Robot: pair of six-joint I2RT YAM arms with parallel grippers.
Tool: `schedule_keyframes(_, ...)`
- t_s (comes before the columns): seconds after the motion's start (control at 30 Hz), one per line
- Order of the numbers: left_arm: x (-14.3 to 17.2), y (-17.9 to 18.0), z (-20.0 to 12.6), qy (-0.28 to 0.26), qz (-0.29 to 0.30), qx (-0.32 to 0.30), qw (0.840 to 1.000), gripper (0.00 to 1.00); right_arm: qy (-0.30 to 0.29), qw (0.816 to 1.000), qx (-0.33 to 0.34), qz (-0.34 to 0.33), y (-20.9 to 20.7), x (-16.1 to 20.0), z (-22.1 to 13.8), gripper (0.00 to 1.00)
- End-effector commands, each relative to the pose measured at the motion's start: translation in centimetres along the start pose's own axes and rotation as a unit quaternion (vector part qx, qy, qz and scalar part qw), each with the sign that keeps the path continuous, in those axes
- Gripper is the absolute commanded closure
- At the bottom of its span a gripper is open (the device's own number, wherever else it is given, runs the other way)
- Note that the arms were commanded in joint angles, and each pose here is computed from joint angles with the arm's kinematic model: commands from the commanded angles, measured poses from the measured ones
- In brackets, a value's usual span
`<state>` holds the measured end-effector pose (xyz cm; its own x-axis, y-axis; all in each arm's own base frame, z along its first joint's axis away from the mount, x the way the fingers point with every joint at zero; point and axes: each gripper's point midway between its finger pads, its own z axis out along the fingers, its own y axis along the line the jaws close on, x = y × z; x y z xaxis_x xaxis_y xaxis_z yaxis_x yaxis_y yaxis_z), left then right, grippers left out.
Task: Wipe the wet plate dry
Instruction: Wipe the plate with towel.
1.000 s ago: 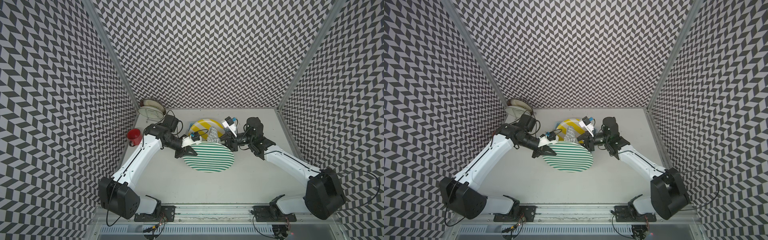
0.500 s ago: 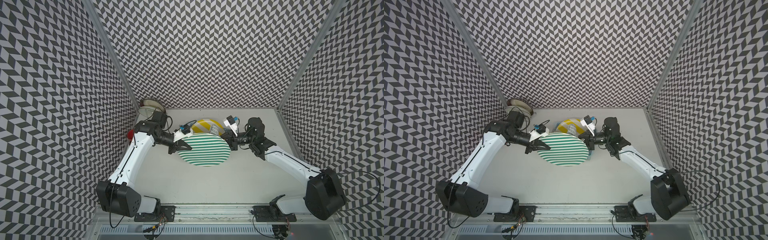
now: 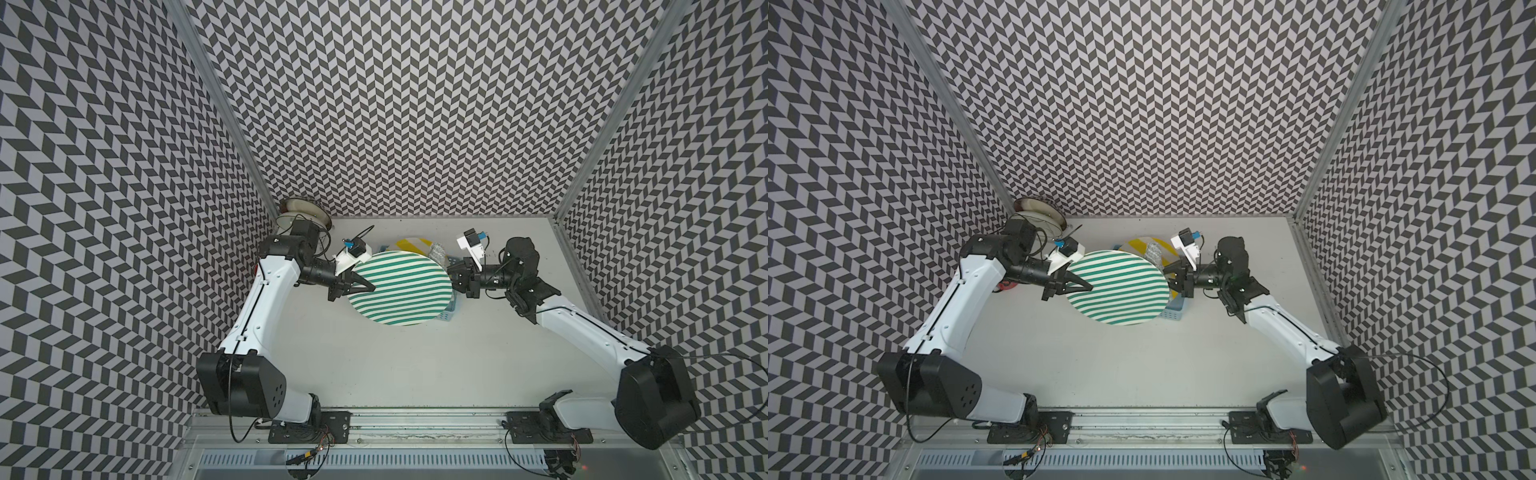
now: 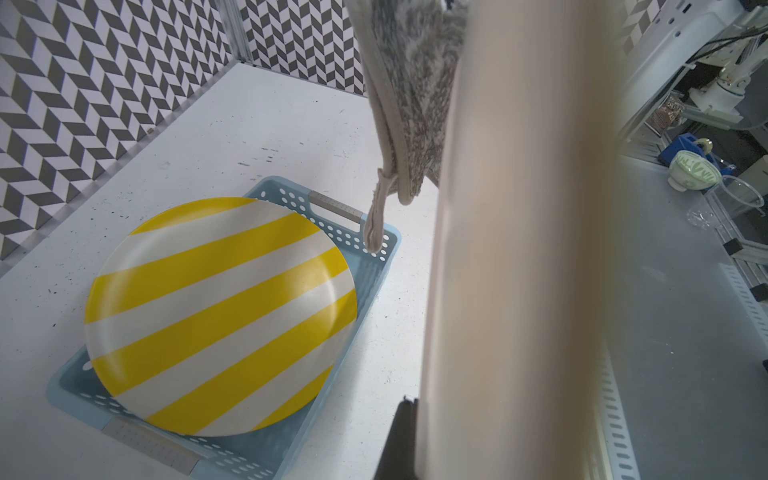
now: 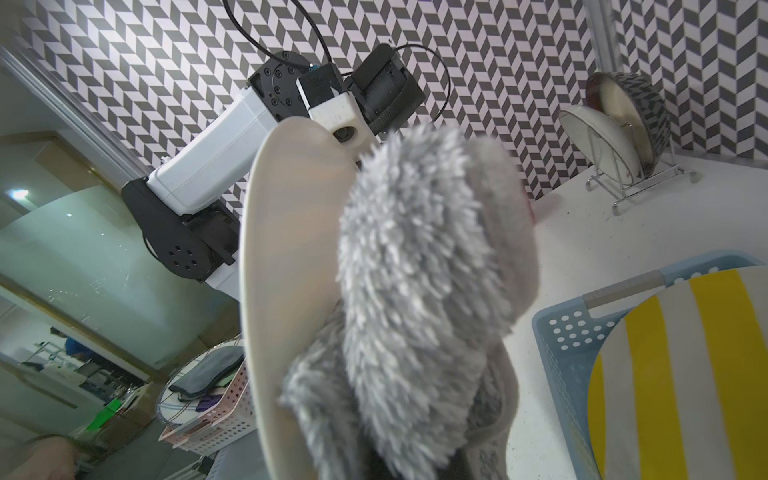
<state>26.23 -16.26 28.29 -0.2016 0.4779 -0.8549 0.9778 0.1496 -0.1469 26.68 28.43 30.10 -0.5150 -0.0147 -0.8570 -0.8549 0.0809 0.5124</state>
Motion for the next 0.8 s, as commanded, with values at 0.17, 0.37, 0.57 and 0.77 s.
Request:
schedule_keyframes(0.17, -1.1, 4.2, -2.0, -0.031, -0.026, -0.061, 0.997, 1.00, 0.009, 0.996, -0.078, -0.035, 4.5, -0.1, -0.4, 1.00)
schedule_keyframes(0.37, -2.9, 4.7, -2.1, -0.082, -0.065, -0.048, 0.993, 1.00, 0.009, 0.997, -0.070, -0.025, 3.9, 0.3, -0.3, 1.00)
schedule_keyframes(0.57, -3.8, 4.5, -2.0, -0.116, -0.094, -0.015, 0.989, 1.00, 0.005, 0.998, -0.067, -0.018, 3.6, 0.5, -0.2, 1.00)
schedule_keyframes(0.77, -3.9, 4.6, -1.7, -0.133, -0.123, 0.005, 0.983, 1.00, -0.001, 0.997, -0.070, -0.020, 3.9, 0.5, -0.3, 1.00)
